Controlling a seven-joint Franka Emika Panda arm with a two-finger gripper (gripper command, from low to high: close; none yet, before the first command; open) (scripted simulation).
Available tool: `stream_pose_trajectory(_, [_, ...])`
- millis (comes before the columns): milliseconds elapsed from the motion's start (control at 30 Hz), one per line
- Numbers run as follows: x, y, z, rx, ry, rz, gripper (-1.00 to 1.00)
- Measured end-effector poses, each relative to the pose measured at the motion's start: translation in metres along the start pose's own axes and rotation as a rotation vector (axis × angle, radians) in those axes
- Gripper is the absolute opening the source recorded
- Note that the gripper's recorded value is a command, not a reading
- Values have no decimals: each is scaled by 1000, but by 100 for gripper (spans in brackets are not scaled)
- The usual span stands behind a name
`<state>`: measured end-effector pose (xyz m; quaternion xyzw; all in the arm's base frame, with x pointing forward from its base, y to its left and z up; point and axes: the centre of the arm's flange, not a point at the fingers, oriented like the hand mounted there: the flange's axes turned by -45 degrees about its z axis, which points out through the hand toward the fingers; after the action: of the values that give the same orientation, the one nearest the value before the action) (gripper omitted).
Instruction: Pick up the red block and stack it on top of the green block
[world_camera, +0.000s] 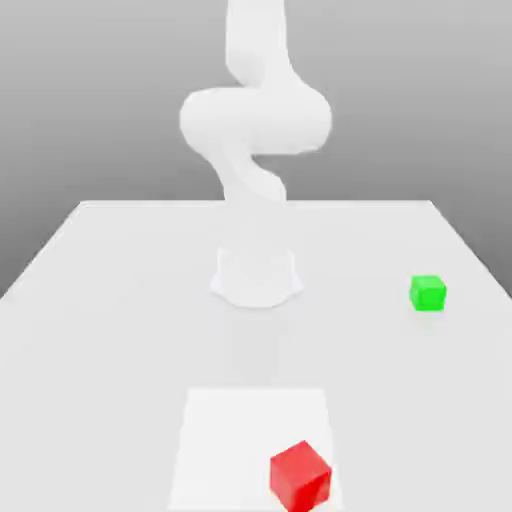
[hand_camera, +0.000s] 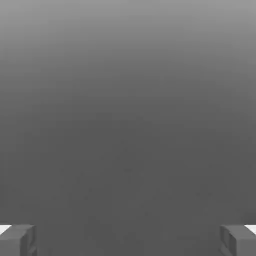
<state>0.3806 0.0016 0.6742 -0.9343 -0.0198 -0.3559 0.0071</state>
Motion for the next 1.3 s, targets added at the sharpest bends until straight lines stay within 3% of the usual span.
stream_pose_trajectory(367, [-51,-20,213,107,-312,-210,0])
stream_pose_trajectory(800, [-211,-44,398,189,-669,-479,0])
stream_pose_trajectory(967, [-263,-45,448,195,-708,-511,0])
stream_pose_trajectory(1000, [-271,-45,457,195,-709,-511,-100])
stream_pose_trajectory(1300, [-260,-45,445,196,-710,-512,-100])
